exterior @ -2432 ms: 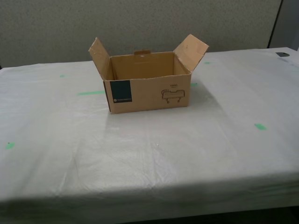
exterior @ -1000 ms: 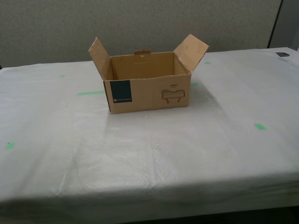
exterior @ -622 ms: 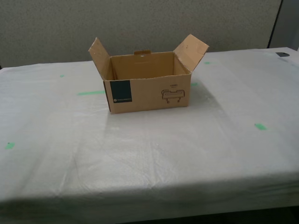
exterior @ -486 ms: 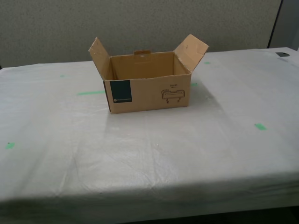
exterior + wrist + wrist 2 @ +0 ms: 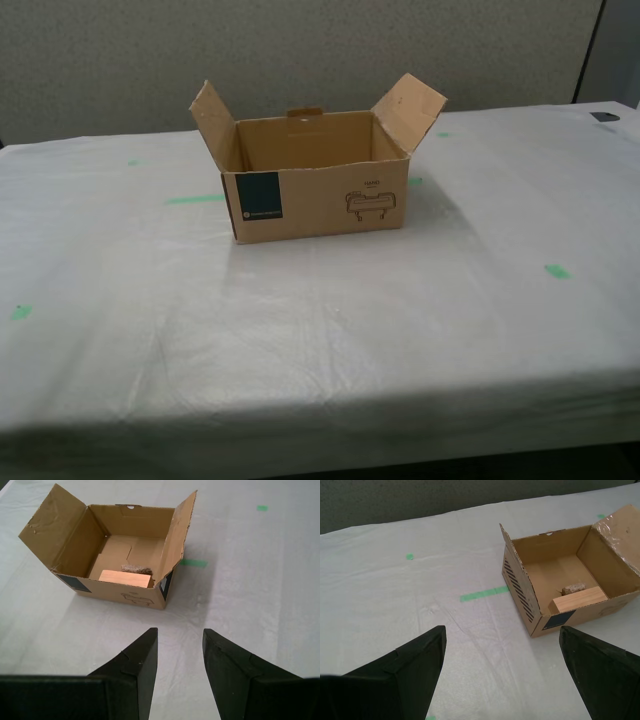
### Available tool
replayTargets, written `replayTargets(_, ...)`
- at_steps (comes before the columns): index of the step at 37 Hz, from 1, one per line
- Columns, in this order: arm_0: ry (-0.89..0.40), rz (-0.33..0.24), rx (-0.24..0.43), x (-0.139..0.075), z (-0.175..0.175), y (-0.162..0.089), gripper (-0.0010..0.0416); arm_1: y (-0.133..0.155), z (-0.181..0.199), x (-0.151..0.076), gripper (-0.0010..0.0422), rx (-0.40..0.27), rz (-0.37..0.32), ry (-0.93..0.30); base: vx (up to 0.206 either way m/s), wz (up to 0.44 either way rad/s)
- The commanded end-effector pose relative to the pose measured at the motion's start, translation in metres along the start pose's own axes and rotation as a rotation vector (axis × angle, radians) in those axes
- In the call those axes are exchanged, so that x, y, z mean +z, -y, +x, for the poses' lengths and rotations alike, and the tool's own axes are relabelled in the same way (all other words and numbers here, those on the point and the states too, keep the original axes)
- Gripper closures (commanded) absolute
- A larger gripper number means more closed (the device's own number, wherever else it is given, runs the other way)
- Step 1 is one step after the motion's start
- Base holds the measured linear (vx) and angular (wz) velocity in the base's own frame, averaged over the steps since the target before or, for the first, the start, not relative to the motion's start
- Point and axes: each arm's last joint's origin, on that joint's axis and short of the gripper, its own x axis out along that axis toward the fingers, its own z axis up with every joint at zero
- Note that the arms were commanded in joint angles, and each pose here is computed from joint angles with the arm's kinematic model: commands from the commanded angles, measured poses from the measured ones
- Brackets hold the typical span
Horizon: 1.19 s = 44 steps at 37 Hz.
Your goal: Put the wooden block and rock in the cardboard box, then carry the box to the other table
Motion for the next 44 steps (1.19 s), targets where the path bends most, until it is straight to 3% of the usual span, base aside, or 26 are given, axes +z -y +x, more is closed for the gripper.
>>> replayTargets(1, 0.002, 0.002, -0.002, 0.0002, -0.0003, 0.0001, 0.0284, 0.0001, -0.0002, 0.0002, 0.0105, -0.003, -0.001, 0.0, 0.0, 0.0)
replayTargets(44, 0.002, 0.002, -0.002, 0.0003, -0.0002, 0.0001, 0.0284, 0.0001, -0.0002, 0.0002, 0.0105, -0.003, -0.001, 0.0, 0.0, 0.0)
